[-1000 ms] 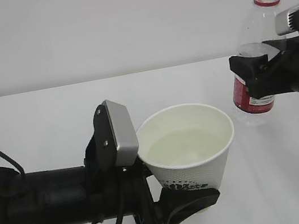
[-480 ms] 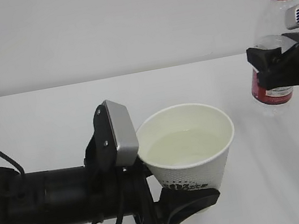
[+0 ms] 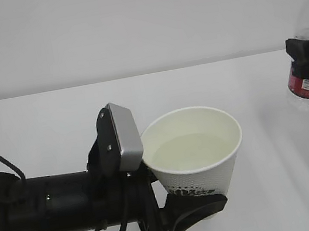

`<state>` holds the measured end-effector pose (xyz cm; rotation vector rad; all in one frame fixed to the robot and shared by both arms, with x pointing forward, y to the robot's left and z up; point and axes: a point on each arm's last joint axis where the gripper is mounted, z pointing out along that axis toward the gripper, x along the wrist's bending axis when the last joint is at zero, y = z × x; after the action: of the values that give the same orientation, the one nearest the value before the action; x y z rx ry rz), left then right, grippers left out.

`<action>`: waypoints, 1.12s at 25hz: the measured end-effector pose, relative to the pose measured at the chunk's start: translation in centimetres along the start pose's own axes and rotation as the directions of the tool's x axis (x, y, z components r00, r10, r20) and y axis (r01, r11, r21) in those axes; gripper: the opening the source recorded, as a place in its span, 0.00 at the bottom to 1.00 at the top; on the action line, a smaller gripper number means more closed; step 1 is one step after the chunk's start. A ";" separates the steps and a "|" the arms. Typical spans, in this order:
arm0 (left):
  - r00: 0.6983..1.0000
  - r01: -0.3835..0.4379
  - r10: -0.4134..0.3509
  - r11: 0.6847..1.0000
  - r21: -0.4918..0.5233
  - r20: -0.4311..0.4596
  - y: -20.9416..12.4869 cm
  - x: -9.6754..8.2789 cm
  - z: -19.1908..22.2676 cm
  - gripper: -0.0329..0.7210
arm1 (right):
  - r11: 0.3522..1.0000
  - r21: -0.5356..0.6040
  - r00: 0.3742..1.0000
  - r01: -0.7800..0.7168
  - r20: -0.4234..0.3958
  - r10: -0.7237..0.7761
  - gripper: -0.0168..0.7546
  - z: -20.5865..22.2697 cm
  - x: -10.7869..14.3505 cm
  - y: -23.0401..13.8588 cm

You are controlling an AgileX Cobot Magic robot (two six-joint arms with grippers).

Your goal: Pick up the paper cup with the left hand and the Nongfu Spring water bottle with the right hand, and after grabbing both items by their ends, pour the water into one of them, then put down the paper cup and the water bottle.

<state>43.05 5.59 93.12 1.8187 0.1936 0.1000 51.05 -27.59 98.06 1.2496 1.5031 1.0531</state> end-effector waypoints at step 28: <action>1.000 0.005 -0.005 1.000 -0.004 -0.005 0.0 0.0 0.0 0.67 | 0.999 0.000 0.998 -0.054 0.036 0.054 0.69 2.8 -1.2 -2.3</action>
<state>43.10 5.59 93.15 1.8140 0.2013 0.1019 53.33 -28.90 95.32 1.3100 1.4504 1.0595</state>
